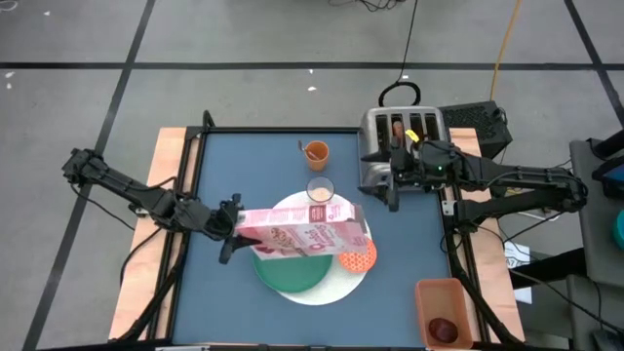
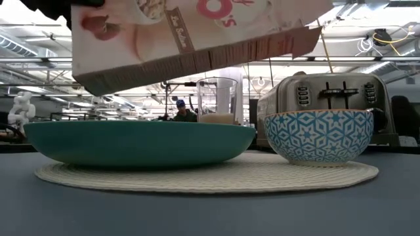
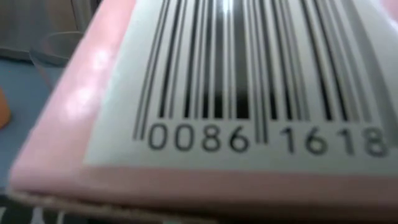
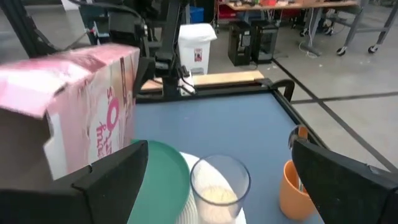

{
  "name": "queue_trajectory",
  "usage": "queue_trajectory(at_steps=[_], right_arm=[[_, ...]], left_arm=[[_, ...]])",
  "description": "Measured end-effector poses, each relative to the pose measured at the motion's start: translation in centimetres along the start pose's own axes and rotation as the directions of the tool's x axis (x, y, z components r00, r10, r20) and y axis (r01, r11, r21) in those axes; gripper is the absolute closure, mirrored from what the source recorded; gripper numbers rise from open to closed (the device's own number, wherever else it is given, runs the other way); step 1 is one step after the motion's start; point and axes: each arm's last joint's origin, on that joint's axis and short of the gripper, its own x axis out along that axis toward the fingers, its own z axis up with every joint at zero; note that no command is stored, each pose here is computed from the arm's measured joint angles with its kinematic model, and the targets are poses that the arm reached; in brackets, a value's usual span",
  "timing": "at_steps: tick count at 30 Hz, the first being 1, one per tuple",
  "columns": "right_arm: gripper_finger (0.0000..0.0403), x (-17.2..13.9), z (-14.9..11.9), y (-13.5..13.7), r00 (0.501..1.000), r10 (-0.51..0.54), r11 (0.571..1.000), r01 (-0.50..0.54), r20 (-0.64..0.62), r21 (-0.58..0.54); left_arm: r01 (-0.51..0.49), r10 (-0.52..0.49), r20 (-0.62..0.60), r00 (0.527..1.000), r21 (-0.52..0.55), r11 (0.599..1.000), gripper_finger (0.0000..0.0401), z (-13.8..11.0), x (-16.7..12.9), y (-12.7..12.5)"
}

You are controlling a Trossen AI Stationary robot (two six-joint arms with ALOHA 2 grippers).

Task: Arrange a breakfast setting
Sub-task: Pour the cereal from the cereal box into the orange bowl

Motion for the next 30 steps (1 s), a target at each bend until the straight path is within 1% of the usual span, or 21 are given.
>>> queue_trajectory(at_steps=[5, 9, 16, 24, 30], right_arm=[[0.0014, -0.1, -0.2, 0.0, 1.000, 0.000, 1.000, 0.000, -0.021, 0.000], [0.0014, -0.7, -0.1, 0.0, 1.000, 0.000, 1.000, 0.000, -0.009, 0.000], [0.0014, -1.4, 0.2, 0.0, 1.000, 0.001, 1.000, -0.001, 0.017, 0.000], [0.0014, -1.4, -0.1, 0.0, 1.000, 0.000, 1.000, 0.000, -0.017, 0.000], [0.0014, -1.4, -0.1, 0.0, 1.000, 0.000, 1.000, 0.000, -0.013, 0.000]], left_arm=[[0.000, -0.002, -0.046, 0.999, -0.038, 0.999, 0.0172, -0.5, -0.1, -0.2], [-0.015, 0.009, -0.075, 0.997, -0.075, 0.997, 0.0172, -0.9, -0.2, -0.2], [-0.018, 0.012, -0.073, 0.997, -0.088, 0.996, 0.0172, -0.9, -0.2, -0.2], [-0.022, 0.011, -0.072, 0.997, -0.155, 0.988, 0.0172, -0.9, -0.2, -0.3], [-0.003, -0.012, -0.079, 0.997, -0.191, 0.982, 0.0172, -0.9, -0.2, -0.3]])
